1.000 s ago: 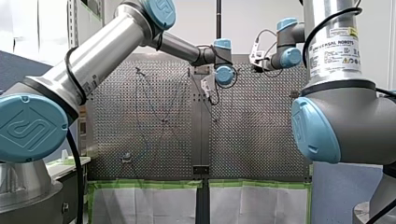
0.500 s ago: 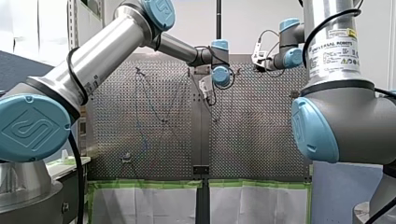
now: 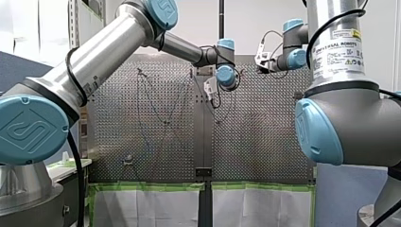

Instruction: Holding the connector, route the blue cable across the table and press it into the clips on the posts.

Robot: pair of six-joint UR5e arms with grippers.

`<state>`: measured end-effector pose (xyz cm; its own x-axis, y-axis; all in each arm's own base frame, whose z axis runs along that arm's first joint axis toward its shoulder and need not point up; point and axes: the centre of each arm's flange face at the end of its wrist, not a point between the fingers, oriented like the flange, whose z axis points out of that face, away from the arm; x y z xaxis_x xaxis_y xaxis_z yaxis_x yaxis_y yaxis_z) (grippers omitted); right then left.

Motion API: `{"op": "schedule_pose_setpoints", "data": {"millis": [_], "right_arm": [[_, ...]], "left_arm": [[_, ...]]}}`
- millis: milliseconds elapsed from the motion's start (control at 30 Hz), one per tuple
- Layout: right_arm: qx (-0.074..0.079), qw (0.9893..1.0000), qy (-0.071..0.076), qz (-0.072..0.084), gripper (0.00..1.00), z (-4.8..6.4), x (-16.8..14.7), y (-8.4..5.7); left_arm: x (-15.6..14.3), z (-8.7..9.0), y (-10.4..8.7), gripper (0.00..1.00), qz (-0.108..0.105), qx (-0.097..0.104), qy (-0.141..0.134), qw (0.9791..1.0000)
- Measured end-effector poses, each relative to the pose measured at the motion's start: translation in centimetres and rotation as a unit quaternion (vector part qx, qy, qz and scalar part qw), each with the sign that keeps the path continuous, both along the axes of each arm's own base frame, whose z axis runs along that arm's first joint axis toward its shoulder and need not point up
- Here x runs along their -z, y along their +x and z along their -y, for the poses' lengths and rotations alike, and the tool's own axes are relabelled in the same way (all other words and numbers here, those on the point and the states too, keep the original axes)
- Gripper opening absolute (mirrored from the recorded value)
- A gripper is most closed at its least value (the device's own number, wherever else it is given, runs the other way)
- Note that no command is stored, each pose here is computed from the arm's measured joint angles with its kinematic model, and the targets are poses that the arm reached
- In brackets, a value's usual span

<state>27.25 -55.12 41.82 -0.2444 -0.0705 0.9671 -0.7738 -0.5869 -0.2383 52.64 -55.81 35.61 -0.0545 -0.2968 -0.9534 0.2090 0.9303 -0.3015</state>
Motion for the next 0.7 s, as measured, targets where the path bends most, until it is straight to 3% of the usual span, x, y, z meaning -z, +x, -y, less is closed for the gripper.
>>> {"op": "schedule_pose_setpoints", "data": {"millis": [367, 700], "right_arm": [[0.0, 1.0, 0.001, 0.0, 0.0, 0.0, 0.1, 0.0], [-0.001, 1.0, 0.002, 0.0, 0.0, 0.0, 0.1, 0.0]], "left_arm": [[-1.4, 0.0, -2.2, 1.0, -0.021, 0.004, 0.016, 0.9997], [-2.3, 1.8, -6.8, 1.0, -0.039, 0.022, 0.04, 0.9982]]}}
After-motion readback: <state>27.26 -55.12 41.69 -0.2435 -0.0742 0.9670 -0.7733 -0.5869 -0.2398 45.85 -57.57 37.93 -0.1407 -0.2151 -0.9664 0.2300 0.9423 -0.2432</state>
